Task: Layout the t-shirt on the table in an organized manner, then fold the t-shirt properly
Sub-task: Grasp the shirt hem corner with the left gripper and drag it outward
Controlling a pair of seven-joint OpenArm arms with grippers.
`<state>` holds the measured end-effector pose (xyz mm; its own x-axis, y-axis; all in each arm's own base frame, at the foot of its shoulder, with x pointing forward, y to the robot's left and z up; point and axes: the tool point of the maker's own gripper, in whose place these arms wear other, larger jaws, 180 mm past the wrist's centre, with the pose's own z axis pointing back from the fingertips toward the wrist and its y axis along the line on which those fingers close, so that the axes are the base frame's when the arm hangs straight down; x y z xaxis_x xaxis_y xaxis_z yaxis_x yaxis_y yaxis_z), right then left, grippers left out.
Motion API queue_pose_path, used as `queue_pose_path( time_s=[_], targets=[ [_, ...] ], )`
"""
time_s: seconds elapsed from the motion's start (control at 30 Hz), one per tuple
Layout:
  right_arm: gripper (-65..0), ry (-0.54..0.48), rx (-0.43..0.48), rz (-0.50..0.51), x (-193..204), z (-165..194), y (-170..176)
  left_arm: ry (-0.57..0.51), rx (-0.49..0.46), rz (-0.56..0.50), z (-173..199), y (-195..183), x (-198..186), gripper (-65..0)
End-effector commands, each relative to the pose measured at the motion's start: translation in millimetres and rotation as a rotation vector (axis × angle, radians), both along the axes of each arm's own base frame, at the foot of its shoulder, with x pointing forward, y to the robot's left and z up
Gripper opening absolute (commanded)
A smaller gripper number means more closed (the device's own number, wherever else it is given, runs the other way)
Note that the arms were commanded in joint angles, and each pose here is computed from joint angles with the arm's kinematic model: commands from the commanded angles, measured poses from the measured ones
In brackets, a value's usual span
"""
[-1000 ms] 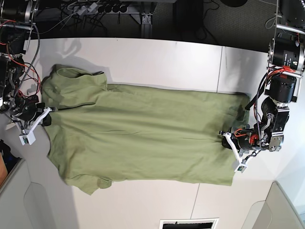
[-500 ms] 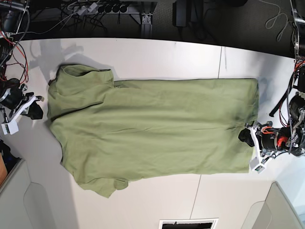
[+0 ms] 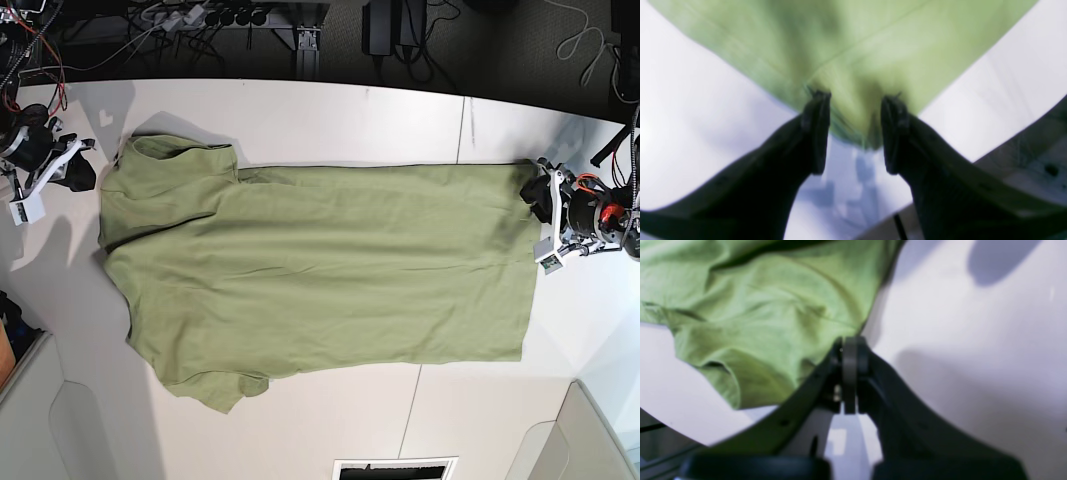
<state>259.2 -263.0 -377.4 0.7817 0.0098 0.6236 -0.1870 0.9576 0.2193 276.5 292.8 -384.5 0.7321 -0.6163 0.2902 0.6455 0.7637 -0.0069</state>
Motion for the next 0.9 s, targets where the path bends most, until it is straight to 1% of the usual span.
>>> queue_pose_path(
  time_s=[0.0,0.07,0.23,0.47,0.67,0.7,0.73,0.8,0.83,0.87],
  targets=[
    [-65.0,-0.057,0.003,0.011,10.0,14.7,-0.9,-0.068,0.038,0.039,14.7,16.1,14.7,-36.8],
    [-65.0,-0.061,0.013,0.014,10.2,15.3,1.1,-0.103,0.057,0.077,14.6,21.8,19.9,-36.8],
    [-65.0,-0.060,0.014,0.017,9.7,15.2,1.6,-0.126,0.025,0.085,14.7,13.3,25.6,-36.8],
    [-65.0,-0.057,0.012,0.018,9.4,14.8,1.3,-0.111,-0.014,0.079,5.7,-3.1,22.9,-36.9],
    [-65.0,-0.058,0.012,0.018,9.6,14.9,1.3,-0.082,-0.013,0.067,-0.8,-5.1,14.3,-37.3],
    [-65.0,-0.058,0.012,0.018,9.6,14.9,1.3,-0.079,-0.015,0.065,-0.9,-5.6,13.8,-39.4],
    [-65.0,-0.058,0.012,0.018,9.6,15.0,1.3,-0.078,-0.022,0.066,-0.5,-6.5,13.7,-43.4],
    [-65.0,-0.058,0.011,0.018,9.7,15.0,1.2,-0.077,-0.027,0.065,0.3,-8.4,13.6,-55.1],
    [-65.0,-0.058,0.011,0.018,9.7,15.0,1.2,-0.080,-0.026,0.060,1.5,-9.2,14.1,-59.7],
    [-65.0,-0.059,0.012,0.018,9.8,15.1,1.3,-0.081,-0.023,0.056,2.9,-9.1,14.1,-62.1]
  ],
)
